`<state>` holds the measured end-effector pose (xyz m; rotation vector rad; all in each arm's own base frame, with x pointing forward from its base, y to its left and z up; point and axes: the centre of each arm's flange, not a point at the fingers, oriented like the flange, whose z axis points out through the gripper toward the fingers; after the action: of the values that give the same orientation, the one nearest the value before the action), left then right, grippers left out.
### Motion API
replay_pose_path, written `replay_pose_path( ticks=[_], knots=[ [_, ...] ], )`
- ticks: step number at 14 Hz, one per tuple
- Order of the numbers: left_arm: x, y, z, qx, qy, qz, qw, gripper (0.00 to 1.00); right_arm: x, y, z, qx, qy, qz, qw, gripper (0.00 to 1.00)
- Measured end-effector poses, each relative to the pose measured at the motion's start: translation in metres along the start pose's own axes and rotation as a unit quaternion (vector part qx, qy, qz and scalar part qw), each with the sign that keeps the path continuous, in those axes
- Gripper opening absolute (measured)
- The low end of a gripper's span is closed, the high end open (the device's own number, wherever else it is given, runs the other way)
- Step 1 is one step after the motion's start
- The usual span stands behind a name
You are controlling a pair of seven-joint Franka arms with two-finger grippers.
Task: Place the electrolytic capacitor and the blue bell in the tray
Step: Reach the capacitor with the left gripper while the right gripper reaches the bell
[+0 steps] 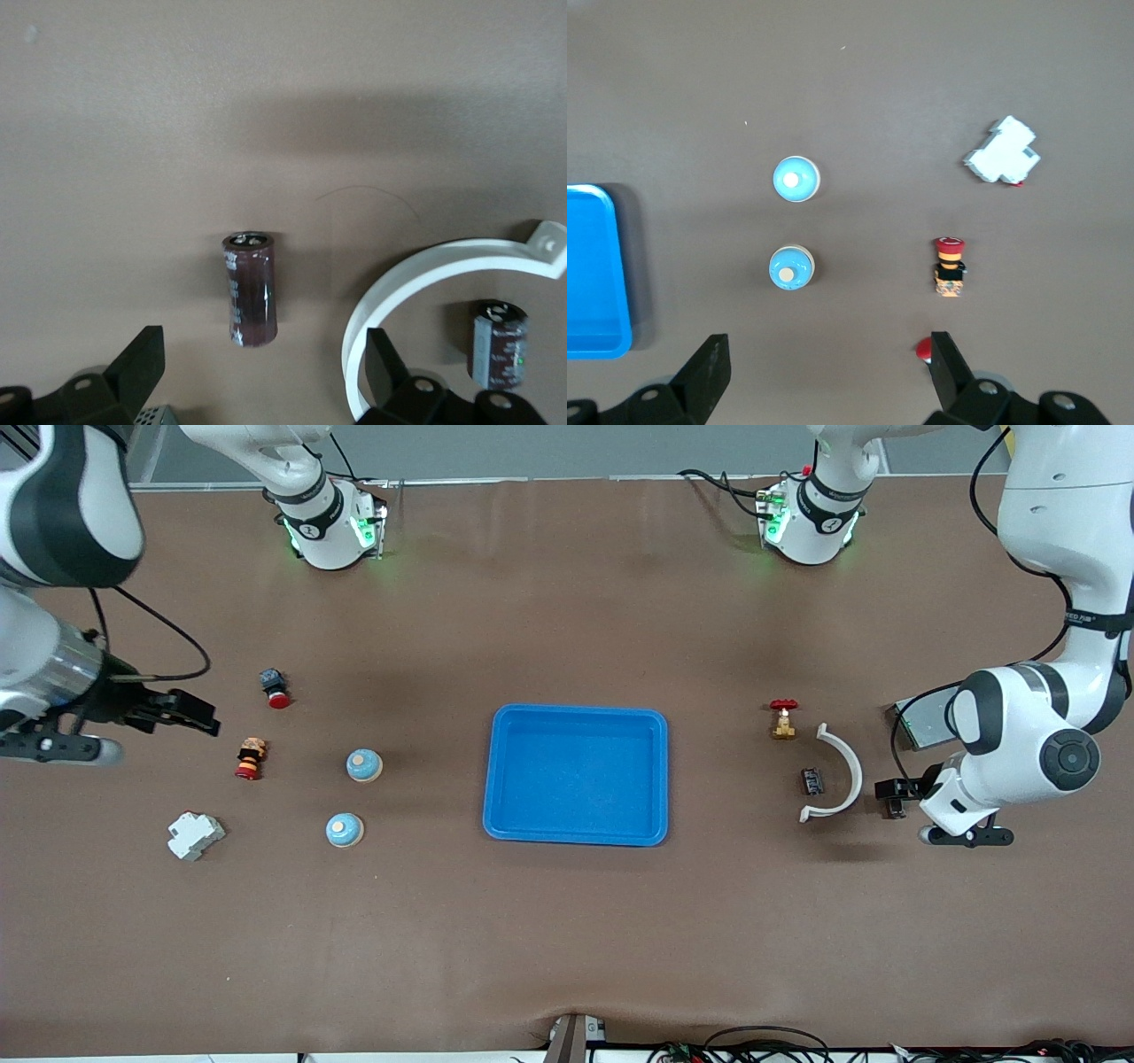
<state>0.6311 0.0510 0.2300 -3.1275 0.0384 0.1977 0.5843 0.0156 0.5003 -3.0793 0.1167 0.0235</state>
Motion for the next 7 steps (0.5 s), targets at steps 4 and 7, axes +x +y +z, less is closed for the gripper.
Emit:
replay_pose_path(
  ticks=[4, 7],
  knots=[
    [0.005, -0.005, 0.024, 0.000, 0.002, -0.004, 1.000, 1.00, -0.011, -0.023, 0.063, 0.000, 0.010, 0.000, 1.000, 1.00],
    [0.007, -0.009, 0.034, 0.000, -0.001, -0.007, 1.000, 1.00, -0.029, -0.061, 0.109, 0.001, 0.025, 0.008, 1.000, 1.00]
  ],
)
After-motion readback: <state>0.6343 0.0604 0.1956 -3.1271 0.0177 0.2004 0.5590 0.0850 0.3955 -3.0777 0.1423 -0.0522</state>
